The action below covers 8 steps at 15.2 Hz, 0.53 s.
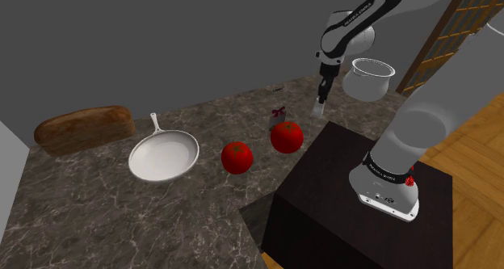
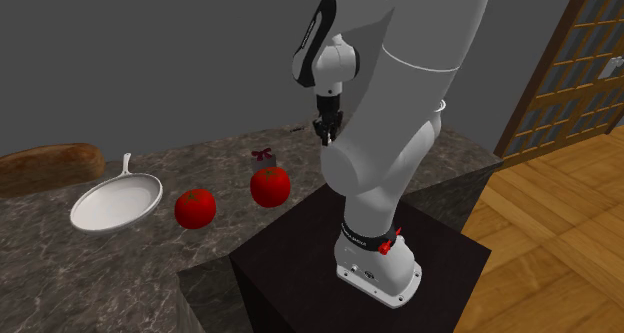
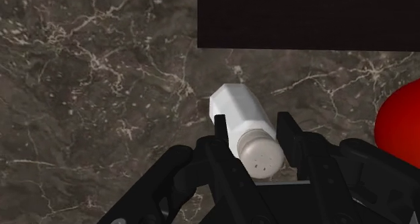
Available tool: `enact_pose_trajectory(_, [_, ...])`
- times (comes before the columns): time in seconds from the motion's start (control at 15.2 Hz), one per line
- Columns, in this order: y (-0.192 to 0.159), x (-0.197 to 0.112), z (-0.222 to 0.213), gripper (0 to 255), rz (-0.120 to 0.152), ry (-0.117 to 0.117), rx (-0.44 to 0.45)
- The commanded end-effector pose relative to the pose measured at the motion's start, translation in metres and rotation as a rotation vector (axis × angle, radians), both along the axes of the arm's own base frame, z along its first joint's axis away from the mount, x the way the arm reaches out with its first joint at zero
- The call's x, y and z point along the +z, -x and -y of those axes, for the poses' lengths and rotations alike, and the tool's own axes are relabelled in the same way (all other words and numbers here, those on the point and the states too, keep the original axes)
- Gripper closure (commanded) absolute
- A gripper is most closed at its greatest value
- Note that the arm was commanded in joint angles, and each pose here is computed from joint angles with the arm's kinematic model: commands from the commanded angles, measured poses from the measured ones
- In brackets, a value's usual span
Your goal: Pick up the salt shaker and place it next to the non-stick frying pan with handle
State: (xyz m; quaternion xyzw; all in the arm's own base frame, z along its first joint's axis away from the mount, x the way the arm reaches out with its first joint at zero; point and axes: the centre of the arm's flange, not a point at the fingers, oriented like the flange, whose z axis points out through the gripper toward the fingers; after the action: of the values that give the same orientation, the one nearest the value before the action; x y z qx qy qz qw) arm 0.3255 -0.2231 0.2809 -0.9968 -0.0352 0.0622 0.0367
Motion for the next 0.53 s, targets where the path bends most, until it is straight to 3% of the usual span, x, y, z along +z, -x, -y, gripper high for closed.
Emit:
enact_pose_trajectory(0.0, [0.0,0.011,0.0,255,-0.001,0.0,0.0])
enact_pose_trajectory(0.46, [0.0,0.048,0.0,255,-0.001,0.0,0.0])
